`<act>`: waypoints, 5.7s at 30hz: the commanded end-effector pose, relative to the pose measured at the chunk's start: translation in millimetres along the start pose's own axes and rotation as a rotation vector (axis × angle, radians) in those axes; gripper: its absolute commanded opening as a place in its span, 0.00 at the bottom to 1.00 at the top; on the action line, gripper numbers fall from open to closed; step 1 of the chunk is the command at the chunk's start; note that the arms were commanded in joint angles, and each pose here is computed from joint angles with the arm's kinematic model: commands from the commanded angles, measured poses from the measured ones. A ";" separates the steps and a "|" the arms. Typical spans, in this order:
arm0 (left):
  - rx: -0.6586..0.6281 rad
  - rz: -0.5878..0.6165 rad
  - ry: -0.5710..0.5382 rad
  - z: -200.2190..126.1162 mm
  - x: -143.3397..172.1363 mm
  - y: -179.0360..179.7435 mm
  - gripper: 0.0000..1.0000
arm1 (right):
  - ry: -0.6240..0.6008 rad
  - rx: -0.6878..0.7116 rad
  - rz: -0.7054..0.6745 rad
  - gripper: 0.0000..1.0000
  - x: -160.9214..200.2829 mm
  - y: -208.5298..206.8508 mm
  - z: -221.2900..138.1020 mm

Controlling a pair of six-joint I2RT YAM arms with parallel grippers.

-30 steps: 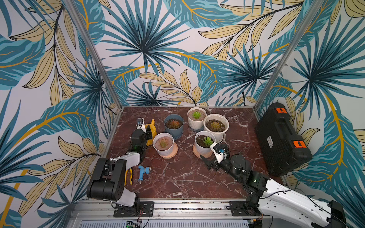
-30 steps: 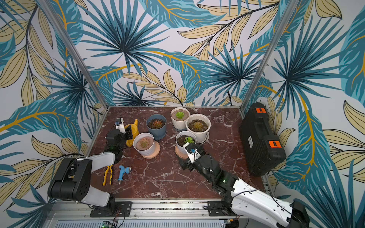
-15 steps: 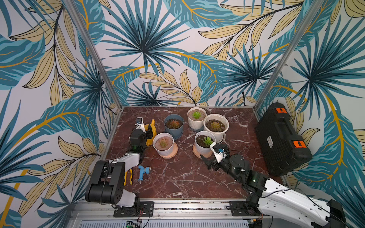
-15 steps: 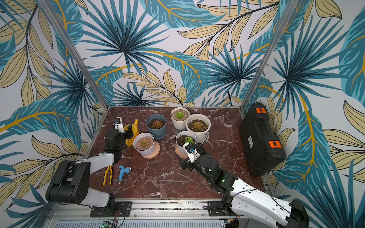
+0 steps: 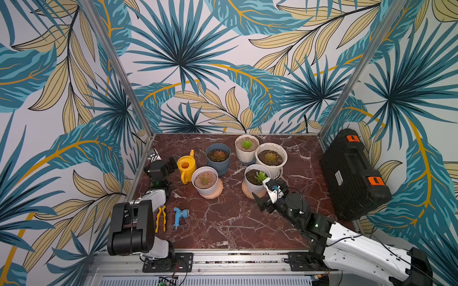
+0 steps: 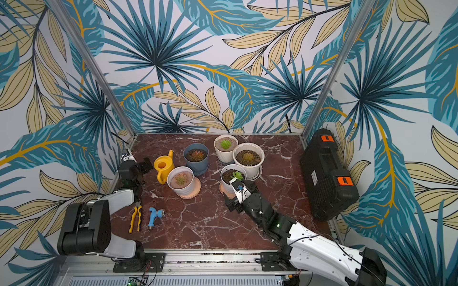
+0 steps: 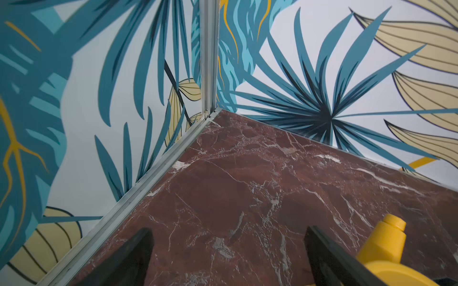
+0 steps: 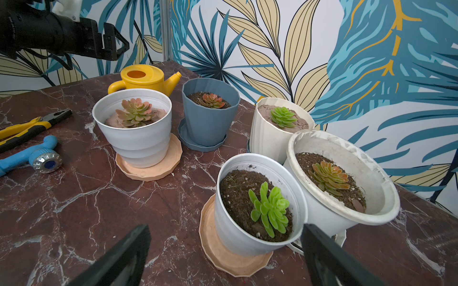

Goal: Water the succulent around the soil edge
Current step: Reset both arms

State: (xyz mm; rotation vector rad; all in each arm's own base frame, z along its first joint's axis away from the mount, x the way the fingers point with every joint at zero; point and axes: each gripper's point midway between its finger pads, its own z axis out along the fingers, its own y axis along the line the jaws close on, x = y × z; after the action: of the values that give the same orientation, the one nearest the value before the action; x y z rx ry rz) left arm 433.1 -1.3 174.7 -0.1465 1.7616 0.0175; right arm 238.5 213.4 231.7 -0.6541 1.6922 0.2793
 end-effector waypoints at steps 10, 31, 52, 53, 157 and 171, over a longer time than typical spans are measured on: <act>-0.254 -0.151 0.088 8.6 3.1 90.0 1.00 | -0.004 0.075 -0.001 1.00 -3.6 -11.2 4.0; -0.254 -0.138 0.053 -43.7 13.1 92.1 1.00 | -0.014 0.067 0.007 0.99 -5.9 -10.7 1.8; -0.061 -0.047 -0.072 -58.6 45.4 54.7 1.00 | 0.013 0.097 -0.009 1.00 5.2 -11.7 11.5; -0.039 -0.028 -0.073 -57.6 45.5 48.8 1.00 | 0.014 0.100 -0.010 0.99 5.5 -12.0 11.9; 0.136 0.153 0.098 -17.3 66.2 -2.9 1.00 | 0.108 0.512 0.346 1.00 158.5 -244.6 49.2; 0.136 0.152 0.100 -17.2 66.7 -2.7 1.00 | 0.113 0.515 0.346 1.00 159.2 -244.4 49.4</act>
State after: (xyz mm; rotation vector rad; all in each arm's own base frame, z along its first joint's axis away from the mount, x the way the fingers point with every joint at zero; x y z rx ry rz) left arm 397.1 -9.4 105.7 0.0725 1.8811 -0.0018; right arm 398.7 -4.6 104.2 0.0063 1.8959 0.0277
